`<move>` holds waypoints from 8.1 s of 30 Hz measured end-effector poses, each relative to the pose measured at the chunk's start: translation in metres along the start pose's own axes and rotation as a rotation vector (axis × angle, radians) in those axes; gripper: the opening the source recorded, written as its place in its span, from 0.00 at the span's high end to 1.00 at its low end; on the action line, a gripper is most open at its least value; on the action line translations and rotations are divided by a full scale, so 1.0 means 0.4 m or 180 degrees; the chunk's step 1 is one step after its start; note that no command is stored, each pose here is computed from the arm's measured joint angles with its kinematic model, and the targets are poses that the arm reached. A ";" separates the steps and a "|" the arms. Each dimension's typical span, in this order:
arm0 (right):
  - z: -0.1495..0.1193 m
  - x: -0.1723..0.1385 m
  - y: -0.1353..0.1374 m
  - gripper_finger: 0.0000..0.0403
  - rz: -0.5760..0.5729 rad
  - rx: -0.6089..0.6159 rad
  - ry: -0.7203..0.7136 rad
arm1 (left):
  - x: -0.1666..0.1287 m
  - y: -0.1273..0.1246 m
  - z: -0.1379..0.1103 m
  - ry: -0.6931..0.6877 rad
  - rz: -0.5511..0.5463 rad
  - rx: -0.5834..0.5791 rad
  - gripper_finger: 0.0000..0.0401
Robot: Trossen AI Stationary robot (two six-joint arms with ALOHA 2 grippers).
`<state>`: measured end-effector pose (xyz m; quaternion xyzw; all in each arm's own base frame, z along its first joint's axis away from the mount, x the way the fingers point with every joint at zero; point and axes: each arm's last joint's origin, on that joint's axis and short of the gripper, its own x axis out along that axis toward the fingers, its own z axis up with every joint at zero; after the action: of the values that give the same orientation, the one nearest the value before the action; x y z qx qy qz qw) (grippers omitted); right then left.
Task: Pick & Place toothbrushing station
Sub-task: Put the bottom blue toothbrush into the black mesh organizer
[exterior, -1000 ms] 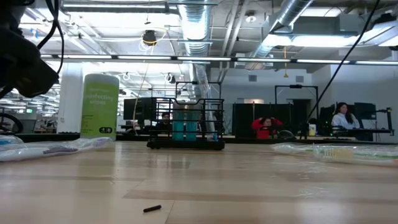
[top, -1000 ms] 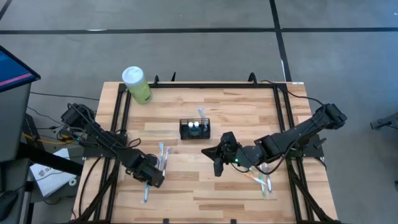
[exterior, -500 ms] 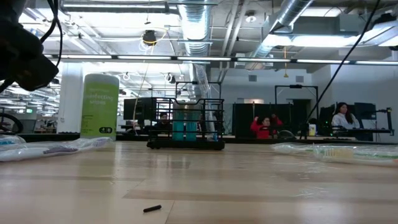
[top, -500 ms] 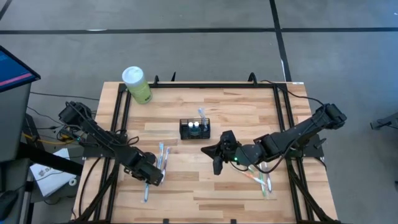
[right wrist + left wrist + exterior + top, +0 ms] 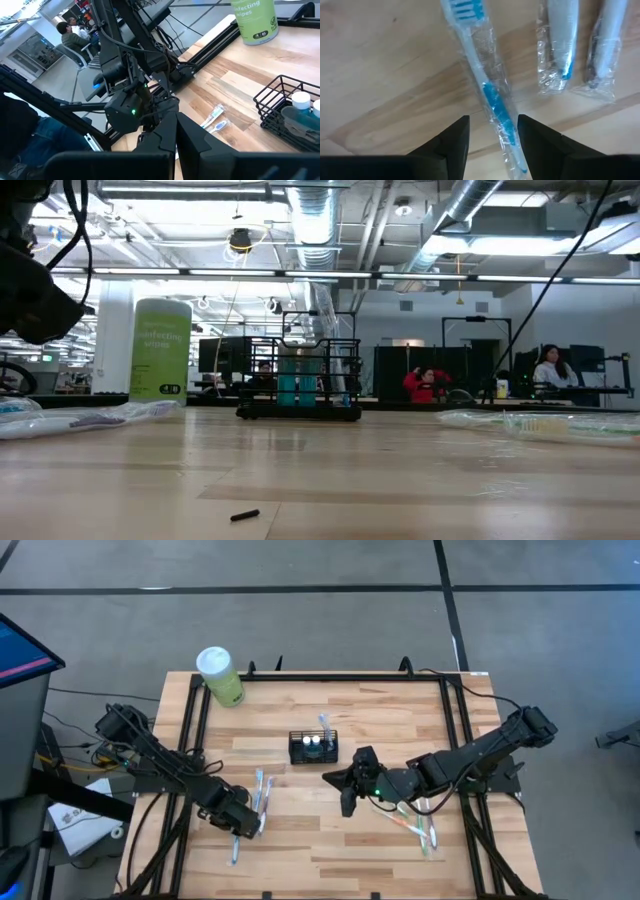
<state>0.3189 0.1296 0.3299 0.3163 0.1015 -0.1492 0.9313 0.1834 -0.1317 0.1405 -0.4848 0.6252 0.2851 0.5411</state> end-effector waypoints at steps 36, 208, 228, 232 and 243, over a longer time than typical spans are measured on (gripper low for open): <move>-0.003 0.000 0.003 1.00 0.0112 -0.0028 0.0129 | -0.029 0.013 0.005 -0.0304 -0.0407 0.0226 0.98; 0.109 0.169 -0.076 0.80 0.1103 0.0417 0.0040 | -0.418 -0.134 0.095 -0.2821 -0.3607 0.1794 0.99; 0.093 0.187 -0.083 0.99 0.1055 0.0441 0.0104 | -0.412 -0.133 0.094 -0.2753 -0.3574 0.1821 0.86; 0.093 0.187 -0.083 0.98 0.1042 0.0428 0.0099 | -0.416 -0.133 0.095 -0.2772 -0.3609 0.1732 0.71; 0.107 0.164 -0.076 0.99 0.0928 0.0235 -0.0079 | -0.470 -0.068 0.081 -0.3048 -0.3533 0.1602 0.33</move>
<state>0.3737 0.0662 0.3275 0.3597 0.0374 -0.0200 0.9321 0.2108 -0.0570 0.3160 -0.4135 0.0346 0.0001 0.9099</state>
